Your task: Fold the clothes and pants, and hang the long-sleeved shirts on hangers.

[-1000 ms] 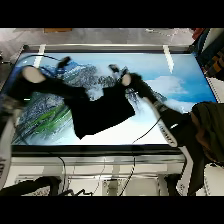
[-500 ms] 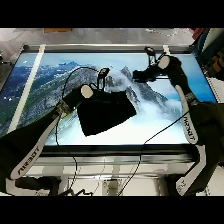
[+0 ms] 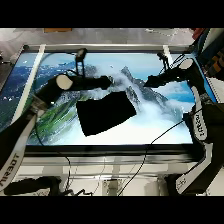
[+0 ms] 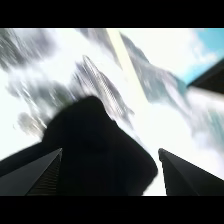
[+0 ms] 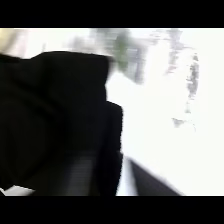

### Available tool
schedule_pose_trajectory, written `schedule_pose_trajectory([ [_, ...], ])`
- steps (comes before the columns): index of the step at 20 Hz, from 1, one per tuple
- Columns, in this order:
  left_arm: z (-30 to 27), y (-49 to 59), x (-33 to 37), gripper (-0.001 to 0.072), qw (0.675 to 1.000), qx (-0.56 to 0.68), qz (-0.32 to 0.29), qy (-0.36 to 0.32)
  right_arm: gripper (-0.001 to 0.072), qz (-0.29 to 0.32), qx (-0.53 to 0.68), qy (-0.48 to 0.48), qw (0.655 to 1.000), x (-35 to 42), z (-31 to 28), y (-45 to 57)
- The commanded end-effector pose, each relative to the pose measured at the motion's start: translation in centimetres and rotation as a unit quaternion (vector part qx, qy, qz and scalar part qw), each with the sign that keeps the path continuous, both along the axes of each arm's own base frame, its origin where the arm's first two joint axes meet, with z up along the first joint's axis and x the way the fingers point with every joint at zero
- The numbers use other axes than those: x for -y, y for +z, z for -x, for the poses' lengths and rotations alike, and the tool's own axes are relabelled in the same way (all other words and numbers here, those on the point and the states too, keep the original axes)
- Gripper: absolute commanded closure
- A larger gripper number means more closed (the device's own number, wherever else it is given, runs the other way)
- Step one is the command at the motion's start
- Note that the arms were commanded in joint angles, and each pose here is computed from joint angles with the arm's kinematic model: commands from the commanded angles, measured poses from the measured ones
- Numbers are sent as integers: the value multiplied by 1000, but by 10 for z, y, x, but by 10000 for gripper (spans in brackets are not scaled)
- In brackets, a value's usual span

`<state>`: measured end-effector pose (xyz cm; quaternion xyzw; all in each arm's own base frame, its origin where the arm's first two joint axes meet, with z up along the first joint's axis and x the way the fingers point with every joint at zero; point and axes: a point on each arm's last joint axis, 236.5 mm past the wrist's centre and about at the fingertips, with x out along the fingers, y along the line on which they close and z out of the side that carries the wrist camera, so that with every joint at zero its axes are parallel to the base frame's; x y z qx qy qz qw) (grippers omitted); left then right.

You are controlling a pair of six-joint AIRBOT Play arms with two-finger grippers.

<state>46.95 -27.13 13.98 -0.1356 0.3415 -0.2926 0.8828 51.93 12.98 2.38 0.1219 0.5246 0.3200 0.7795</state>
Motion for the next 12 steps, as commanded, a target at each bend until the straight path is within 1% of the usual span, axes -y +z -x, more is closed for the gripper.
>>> schedule_pose_trajectory([
  [1, -7, 32, -36, 7, 999, 36, -5, 31, 14, 9, 36, 31, 999, -42, -3, -14],
  [3, -7, 38, -40, 7, 999, 42, -3, 34, 15, 78, 58, 56, 994, -65, -1, -30],
  [4, -7, 38, -40, 8, 999, 42, -3, 34, 16, 97, 65, 61, 991, -76, 0, -34],
  [8, -3, 37, -34, 8, 999, 39, -4, 27, 18, 116, 100, 83, 985, -131, 5, -42],
  [10, -1, 35, -33, 8, 999, 35, -6, 24, 20, 149, 104, 107, 978, -139, 10, -59],
  [12, 0, 33, -33, 8, 999, 31, -7, 21, 20, 164, 100, 121, 974, -143, 15, -73],
])
